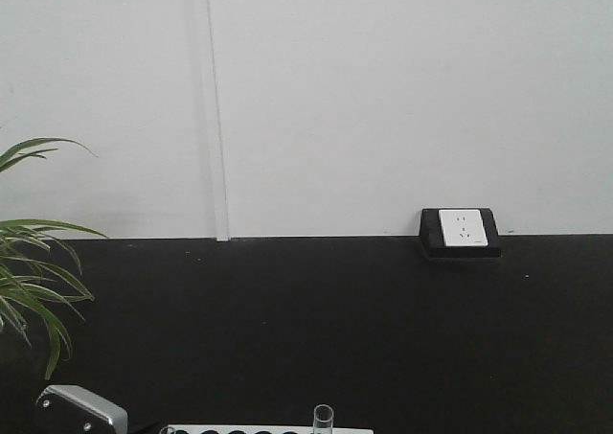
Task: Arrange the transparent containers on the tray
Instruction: 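Grasp a clear glass tube in the rack with the left gripper and lift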
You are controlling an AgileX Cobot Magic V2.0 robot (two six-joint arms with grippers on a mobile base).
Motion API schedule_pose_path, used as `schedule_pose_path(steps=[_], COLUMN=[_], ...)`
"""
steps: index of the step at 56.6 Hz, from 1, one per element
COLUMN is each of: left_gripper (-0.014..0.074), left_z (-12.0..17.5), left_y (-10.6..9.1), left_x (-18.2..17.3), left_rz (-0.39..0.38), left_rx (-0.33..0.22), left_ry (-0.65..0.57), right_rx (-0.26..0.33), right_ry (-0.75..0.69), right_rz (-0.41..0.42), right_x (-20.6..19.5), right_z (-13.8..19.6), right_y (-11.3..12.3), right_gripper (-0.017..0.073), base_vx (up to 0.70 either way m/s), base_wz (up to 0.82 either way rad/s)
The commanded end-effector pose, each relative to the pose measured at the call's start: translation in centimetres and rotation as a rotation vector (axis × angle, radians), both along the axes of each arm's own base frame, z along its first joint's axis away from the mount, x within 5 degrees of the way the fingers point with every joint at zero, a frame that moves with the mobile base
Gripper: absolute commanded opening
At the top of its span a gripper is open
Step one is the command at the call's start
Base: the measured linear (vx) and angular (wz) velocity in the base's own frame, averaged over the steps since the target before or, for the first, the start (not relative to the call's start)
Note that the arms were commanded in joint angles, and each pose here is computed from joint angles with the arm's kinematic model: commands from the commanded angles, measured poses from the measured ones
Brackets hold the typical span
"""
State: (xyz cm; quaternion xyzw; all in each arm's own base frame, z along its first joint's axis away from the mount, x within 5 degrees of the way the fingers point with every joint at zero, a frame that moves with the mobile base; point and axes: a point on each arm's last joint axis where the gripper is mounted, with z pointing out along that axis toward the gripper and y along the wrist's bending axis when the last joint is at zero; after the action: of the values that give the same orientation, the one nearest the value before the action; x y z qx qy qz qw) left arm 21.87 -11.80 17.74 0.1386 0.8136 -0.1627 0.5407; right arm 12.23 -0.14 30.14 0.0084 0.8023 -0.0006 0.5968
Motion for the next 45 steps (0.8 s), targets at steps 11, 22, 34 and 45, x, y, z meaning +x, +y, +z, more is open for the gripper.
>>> schedule_pose_path(steps=[11, 22, 34, 45], left_gripper=[0.0438, 0.0408, 0.0318, 0.0193], left_z=[1.72, 1.53, 1.38, 1.43], left_y=[-0.31, -0.37, -0.53, -0.83], left_x=[0.71, 0.85, 0.95, 0.80], left_rz=[0.029, 0.030, 0.031, -0.016], left_rx=[-0.082, -0.083, -0.124, -0.102], left_ry=[-0.101, -0.108, -0.100, -0.116], right_rx=[-0.010, -0.010, -0.010, -0.010], right_ry=[-0.109, -0.104, -0.106, -0.106], right_rz=[0.004, 0.004, 0.004, 0.004], right_x=[0.27, 0.27, 0.28, 0.28], right_z=[1.84, 1.72, 1.73, 1.73], right_y=[0.02, 0.02, 0.02, 0.02], right_gripper=[0.0480, 0.0480, 0.0480, 0.0480], base_vx=[0.00, 0.00, 0.00, 0.00], base_wz=[0.00, 0.00, 0.00, 0.00])
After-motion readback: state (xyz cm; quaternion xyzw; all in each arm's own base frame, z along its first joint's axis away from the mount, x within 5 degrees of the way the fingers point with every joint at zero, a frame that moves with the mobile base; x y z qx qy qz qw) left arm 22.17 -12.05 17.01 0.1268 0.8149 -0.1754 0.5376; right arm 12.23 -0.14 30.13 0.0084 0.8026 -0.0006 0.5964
